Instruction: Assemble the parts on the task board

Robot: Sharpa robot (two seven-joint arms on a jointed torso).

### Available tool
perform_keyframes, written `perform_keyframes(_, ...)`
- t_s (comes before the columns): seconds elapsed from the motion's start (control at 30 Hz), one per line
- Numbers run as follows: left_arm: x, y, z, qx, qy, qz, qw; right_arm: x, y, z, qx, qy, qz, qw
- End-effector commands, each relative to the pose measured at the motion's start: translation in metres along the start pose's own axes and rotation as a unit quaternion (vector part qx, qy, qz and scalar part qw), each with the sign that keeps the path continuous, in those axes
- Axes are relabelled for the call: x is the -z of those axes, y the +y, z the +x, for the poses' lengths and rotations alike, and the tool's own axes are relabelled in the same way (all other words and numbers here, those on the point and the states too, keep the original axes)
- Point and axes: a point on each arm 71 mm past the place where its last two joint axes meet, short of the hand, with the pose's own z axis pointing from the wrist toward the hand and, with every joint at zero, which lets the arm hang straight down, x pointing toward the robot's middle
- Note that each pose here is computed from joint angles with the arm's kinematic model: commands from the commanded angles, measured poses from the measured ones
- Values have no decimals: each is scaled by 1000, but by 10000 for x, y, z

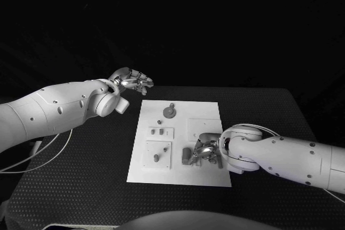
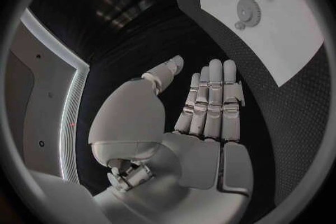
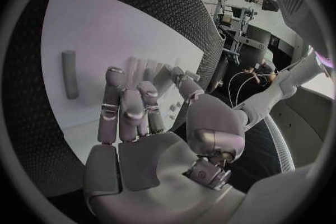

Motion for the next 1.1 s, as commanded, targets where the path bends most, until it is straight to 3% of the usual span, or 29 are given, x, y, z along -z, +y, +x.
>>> perform_keyframes(0.03,-3,-15,13,3,6,4,1000,-6,-81,-30,10,-8,21,1000)
perform_keyframes(0.57,-1,-12,11,4,7,4,1000,48,-116,-31,-51,-14,1,999)
perform_keyframes(0.77,1,-10,8,4,7,3,1000,69,-137,-24,-58,-1,3,998)
perform_keyframes(1.1,2,-10,9,4,7,3,1000,39,-93,-98,-46,-1,21,999)
